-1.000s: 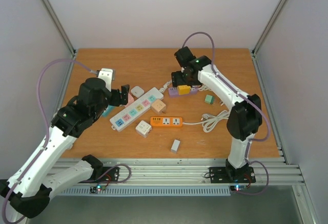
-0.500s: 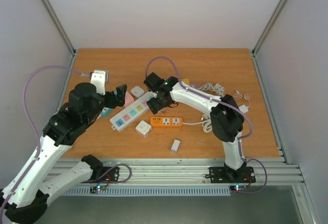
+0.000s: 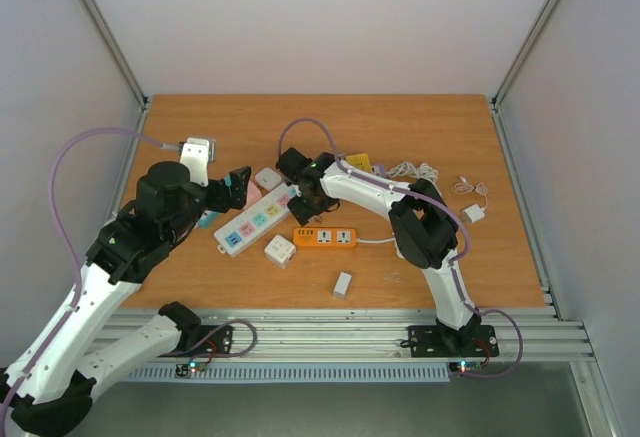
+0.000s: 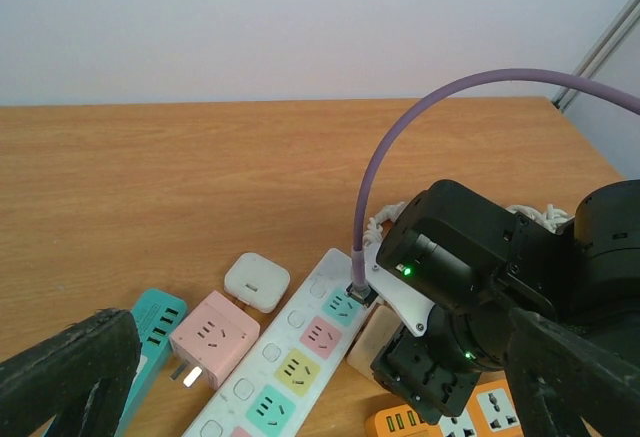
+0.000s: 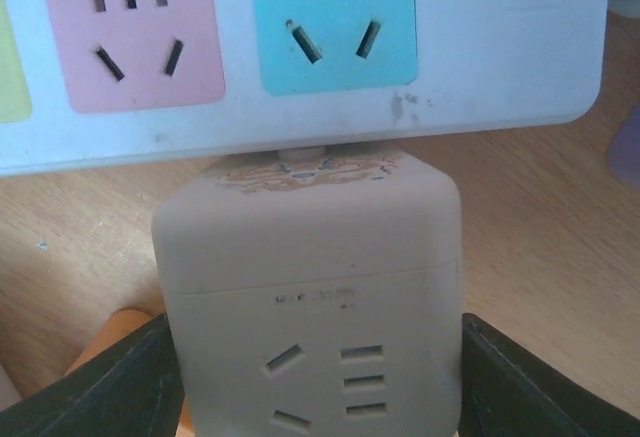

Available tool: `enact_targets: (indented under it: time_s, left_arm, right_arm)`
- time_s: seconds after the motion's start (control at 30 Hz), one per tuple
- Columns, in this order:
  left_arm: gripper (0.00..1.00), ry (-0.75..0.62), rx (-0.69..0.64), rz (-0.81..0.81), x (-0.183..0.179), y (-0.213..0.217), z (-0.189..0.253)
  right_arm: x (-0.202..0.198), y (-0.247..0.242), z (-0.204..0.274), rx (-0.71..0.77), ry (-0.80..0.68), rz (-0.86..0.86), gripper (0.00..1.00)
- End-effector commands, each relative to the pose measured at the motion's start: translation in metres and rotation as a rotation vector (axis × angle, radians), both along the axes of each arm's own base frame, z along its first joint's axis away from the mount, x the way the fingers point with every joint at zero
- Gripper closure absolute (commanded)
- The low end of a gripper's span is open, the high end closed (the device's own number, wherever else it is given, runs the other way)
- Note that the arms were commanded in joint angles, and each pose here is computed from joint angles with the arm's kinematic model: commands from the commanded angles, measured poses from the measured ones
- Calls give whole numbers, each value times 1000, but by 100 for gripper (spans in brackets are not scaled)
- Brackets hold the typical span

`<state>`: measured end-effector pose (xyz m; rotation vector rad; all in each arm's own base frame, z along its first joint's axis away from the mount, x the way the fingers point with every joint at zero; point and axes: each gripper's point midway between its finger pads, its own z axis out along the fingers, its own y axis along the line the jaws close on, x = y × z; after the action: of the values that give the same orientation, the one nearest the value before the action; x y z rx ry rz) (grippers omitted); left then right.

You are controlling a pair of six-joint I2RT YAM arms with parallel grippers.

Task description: Insert the plug

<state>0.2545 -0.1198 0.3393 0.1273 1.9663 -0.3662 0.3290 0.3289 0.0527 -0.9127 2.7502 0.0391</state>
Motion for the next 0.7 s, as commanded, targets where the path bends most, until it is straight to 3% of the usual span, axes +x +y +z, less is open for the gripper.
enact_targets:
  time_s: [0.0, 0.17, 0.3, 0.47, 0.67]
  left_arm:
    - [1, -39, -46, -12, 3, -6, 9]
    - [1, -28, -51, -22, 3, -8, 6]
    - [1, -20, -65, -19, 1, -7, 5]
    - [1, -23, -157, -42, -3, -14, 10]
    - [1, -21, -292, -150, -11, -37, 22]
  right_arm:
    - [10, 8, 2, 4, -44, 6, 32]
    - [19, 10, 13, 32, -112, -7, 42]
    - [22, 15, 41, 136, -190, -17, 47]
    - [16, 21, 116, 371, -312, -29, 48]
    - [-15, 10, 191, 610, -356, -37, 48]
